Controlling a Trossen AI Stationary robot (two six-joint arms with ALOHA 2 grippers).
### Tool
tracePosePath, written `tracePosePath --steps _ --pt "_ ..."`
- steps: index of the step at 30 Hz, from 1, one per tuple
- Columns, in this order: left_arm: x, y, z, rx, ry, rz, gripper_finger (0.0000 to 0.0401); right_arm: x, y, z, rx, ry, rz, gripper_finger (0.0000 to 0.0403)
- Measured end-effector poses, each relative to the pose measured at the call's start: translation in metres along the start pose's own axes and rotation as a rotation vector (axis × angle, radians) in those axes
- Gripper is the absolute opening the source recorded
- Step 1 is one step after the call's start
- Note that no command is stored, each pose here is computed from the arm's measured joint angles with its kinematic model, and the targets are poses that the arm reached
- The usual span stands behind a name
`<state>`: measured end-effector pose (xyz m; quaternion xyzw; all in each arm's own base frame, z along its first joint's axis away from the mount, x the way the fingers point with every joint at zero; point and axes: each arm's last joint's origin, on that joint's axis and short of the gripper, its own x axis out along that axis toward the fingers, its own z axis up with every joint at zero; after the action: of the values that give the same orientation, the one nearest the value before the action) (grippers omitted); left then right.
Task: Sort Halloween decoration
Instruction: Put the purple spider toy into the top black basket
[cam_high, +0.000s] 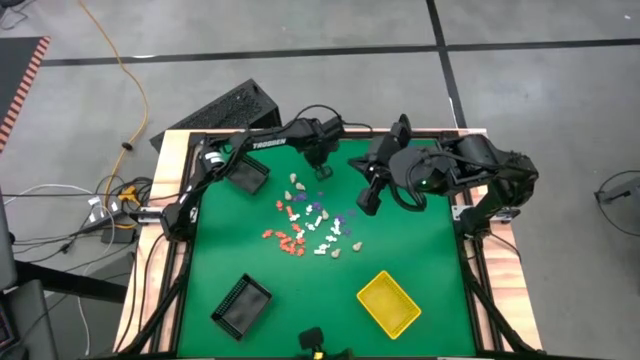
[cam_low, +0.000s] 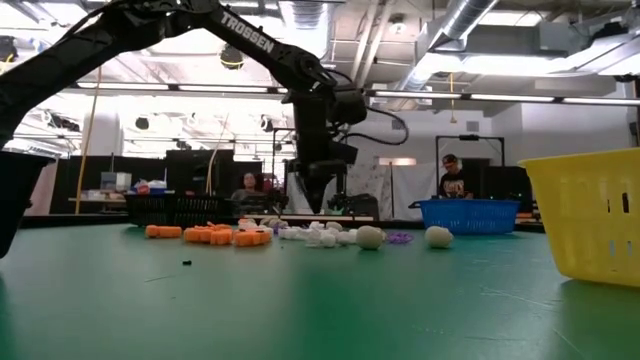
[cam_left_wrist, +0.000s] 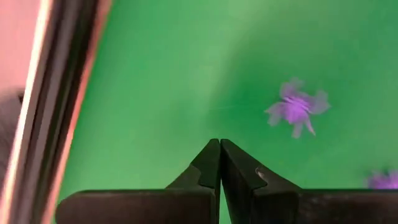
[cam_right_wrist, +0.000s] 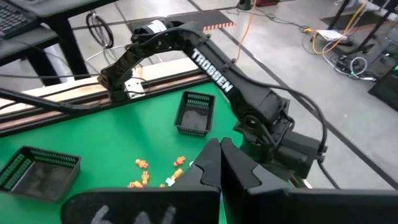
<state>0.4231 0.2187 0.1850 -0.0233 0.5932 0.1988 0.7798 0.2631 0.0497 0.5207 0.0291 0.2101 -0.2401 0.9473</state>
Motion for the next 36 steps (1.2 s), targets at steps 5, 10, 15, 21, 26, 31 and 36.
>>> tracePosePath --steps 5,10,15,21,26,31,36 --pt "0.002 -0.007 0.008 0.054 -0.083 -0.007 0.0000 0.000 0.000 0.000 0.023 -0.003 -0.006 0.0020" --pt "0.006 -0.008 0.006 0.059 -0.060 0.013 0.0000 -0.001 0.001 0.000 0.025 -0.008 -0.013 0.0020" --pt "0.021 -0.015 0.002 0.068 0.001 -0.048 0.0000 -0.001 0.000 0.000 0.025 -0.011 -0.022 0.0020" --pt "0.010 -0.030 0.007 0.079 -0.042 -0.297 0.0000 -0.001 0.001 0.000 0.024 -0.011 -0.021 0.0020" --pt "0.001 -0.059 0.007 0.118 -0.018 -0.547 0.0000 -0.001 -0.001 -0.003 0.012 0.007 -0.043 0.0020" --pt "-0.040 -0.072 0.016 0.075 -0.005 -0.761 0.0000 -0.002 -0.019 -0.020 -0.007 0.105 -0.297 0.0020" --pt "-0.136 -0.053 0.012 0.090 -0.111 -0.735 0.0000 0.021 -0.039 -0.027 0.026 0.148 -0.376 0.0023"
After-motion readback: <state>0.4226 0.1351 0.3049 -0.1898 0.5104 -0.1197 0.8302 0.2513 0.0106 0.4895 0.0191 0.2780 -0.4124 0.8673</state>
